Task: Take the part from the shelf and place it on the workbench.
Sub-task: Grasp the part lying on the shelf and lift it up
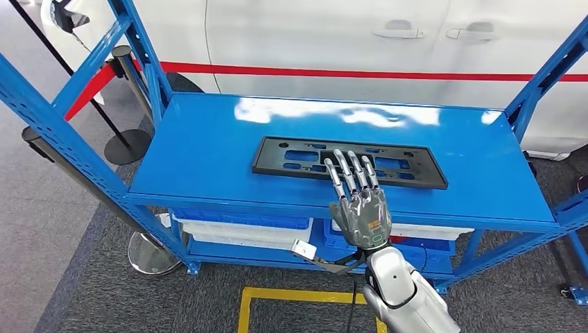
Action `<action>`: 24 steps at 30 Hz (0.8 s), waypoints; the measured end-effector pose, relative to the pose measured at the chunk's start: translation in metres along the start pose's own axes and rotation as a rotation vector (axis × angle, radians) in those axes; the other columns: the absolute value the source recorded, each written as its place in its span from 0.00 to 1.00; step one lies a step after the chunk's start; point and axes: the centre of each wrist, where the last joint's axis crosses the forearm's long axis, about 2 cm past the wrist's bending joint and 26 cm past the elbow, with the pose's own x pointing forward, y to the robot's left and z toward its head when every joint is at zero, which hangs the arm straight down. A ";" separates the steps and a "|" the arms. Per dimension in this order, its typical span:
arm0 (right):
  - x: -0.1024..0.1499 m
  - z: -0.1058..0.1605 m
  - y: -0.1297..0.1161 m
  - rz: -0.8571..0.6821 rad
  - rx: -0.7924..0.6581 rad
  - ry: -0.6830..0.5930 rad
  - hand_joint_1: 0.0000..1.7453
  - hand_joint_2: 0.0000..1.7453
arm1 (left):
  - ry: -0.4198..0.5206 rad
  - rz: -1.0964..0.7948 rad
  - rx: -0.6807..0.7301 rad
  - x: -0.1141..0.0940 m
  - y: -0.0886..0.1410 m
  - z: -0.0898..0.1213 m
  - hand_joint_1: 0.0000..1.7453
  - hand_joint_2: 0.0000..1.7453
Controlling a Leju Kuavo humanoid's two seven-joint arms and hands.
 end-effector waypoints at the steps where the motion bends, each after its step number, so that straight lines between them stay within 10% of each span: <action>1: 0.000 0.000 0.000 -0.001 0.000 0.001 0.00 1.00 | 0.000 0.001 0.001 0.000 0.000 0.000 0.00 0.00; 24: -0.017 -0.094 0.069 0.201 0.419 -0.008 0.00 1.00 | -0.074 -0.110 -0.004 0.010 0.007 -0.004 0.00 0.00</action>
